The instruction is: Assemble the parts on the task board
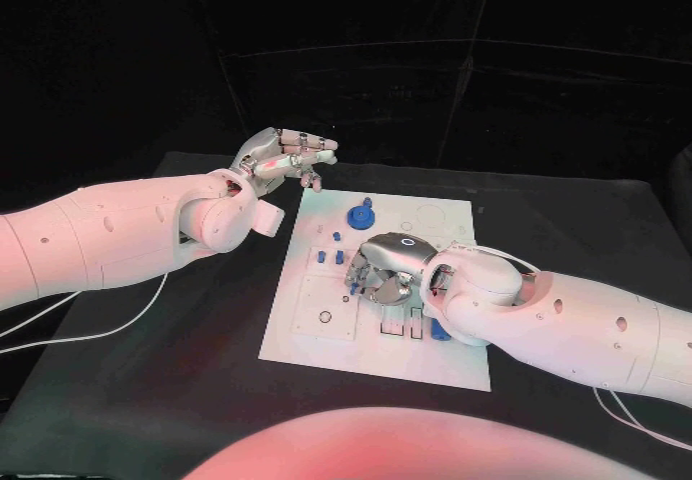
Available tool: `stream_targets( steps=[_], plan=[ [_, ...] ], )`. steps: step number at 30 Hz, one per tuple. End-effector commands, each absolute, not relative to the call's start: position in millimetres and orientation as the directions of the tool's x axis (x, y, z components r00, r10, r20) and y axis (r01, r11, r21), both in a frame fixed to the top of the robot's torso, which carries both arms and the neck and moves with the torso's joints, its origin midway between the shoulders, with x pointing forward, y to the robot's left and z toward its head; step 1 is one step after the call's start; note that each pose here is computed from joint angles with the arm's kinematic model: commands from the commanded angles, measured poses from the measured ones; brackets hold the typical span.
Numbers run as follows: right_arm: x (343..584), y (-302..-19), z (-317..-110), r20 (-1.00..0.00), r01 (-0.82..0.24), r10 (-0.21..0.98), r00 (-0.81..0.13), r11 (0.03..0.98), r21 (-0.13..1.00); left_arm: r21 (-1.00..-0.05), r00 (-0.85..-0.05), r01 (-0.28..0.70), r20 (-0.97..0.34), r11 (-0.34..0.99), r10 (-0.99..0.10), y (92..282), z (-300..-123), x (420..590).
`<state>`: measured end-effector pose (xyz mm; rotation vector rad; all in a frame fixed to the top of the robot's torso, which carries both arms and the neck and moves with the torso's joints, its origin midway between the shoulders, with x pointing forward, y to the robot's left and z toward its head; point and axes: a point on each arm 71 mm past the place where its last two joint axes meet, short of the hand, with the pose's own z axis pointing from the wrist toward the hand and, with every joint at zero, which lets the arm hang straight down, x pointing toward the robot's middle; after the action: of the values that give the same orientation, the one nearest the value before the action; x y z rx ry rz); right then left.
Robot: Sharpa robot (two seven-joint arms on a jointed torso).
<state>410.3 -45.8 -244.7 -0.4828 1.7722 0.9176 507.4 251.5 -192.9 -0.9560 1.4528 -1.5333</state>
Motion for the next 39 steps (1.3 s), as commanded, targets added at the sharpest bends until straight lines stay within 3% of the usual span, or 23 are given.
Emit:
stream_targets(
  steps=[1, 28, 39],
  plan=[
    [408.6, -41.2, -247.4, -0.923, -0.708, 0.060, -0.379, 0.624, 0.331, -0.998, -0.404, 0.049, 0.009, -0.031, -0.915, 249.2, -191.5, 507.9],
    [401.6, -29.5, -253.3, -0.928, -0.732, 0.005, -0.372, 0.614, 0.297, -0.999, -0.410, 0.028, 0.010, -0.024, -0.912, 247.9, -193.6, 510.0],
    [398.9, -31.2, -250.3, -0.938, -0.741, 0.043, -0.344, 0.602, 0.299, -1.000, -0.412, 0.020, 0.011, -0.021, -0.911, 249.0, -194.2, 510.0]
  ],
)
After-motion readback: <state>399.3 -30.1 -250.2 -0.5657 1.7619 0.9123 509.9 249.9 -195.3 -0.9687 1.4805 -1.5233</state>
